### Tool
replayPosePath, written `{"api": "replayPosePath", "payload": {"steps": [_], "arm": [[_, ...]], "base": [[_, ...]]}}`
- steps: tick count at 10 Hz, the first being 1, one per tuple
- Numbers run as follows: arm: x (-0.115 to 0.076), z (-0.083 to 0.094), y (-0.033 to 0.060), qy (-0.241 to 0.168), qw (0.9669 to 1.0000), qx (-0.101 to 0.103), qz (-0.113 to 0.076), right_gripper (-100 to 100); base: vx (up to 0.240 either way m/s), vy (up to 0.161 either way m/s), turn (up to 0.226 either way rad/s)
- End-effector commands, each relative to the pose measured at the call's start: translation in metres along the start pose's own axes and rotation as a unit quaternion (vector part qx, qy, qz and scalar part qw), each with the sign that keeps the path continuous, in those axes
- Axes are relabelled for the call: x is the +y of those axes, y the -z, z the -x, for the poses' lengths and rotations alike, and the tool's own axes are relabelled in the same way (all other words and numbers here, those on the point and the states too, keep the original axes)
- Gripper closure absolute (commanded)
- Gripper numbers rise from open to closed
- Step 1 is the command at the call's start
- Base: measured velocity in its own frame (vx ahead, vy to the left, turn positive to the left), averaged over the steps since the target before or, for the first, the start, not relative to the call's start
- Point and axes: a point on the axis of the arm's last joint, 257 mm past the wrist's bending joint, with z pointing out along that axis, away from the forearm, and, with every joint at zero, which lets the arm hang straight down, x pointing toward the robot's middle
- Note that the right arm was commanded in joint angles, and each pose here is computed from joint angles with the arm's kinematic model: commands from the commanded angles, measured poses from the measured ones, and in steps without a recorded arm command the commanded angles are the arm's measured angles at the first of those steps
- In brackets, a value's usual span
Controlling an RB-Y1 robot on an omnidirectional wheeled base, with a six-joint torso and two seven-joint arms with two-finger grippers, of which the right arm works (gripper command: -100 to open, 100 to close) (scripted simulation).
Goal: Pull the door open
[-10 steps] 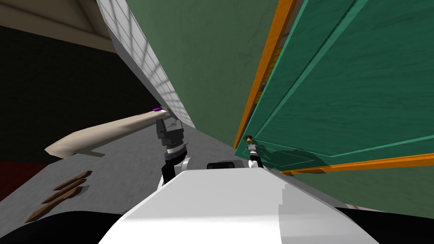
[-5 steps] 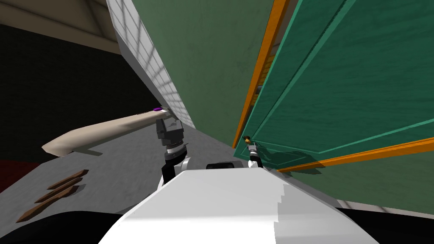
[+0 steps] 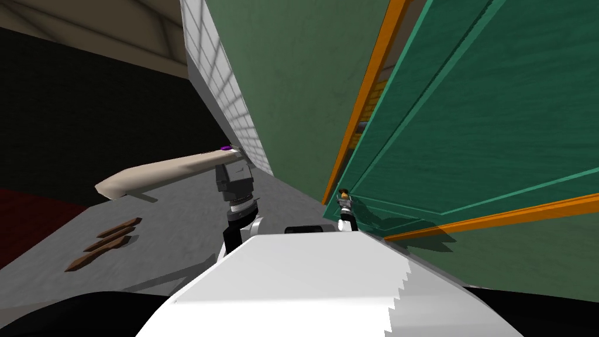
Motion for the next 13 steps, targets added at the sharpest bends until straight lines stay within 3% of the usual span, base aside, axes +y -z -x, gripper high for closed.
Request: {"api": "replayPosePath", "payload": {"steps": [1,4,9,10,13], "arm": [[-0.006,-0.003,0.0010,-0.039,0.9992,0.000,0.003,-100],[-0.015,-0.008,0.0031,-0.106,0.9944,0.000,0.008,-100],[-0.026,-0.015,0.0059,-0.191,0.9815,0.000,0.015,-100],[-0.025,-0.014,0.0060,-0.179,0.9838,0.000,0.014,-100],[0.017,0.003,0.0054,-0.182,0.9827,-0.004,0.033,-100]], "base": [[-0.089,0.007,0.027],[-0.105,-0.024,0.041],[-0.088,-0.012,0.031],[-0.045,-0.009,0.007],[0.123,-0.009,0.122]]}}
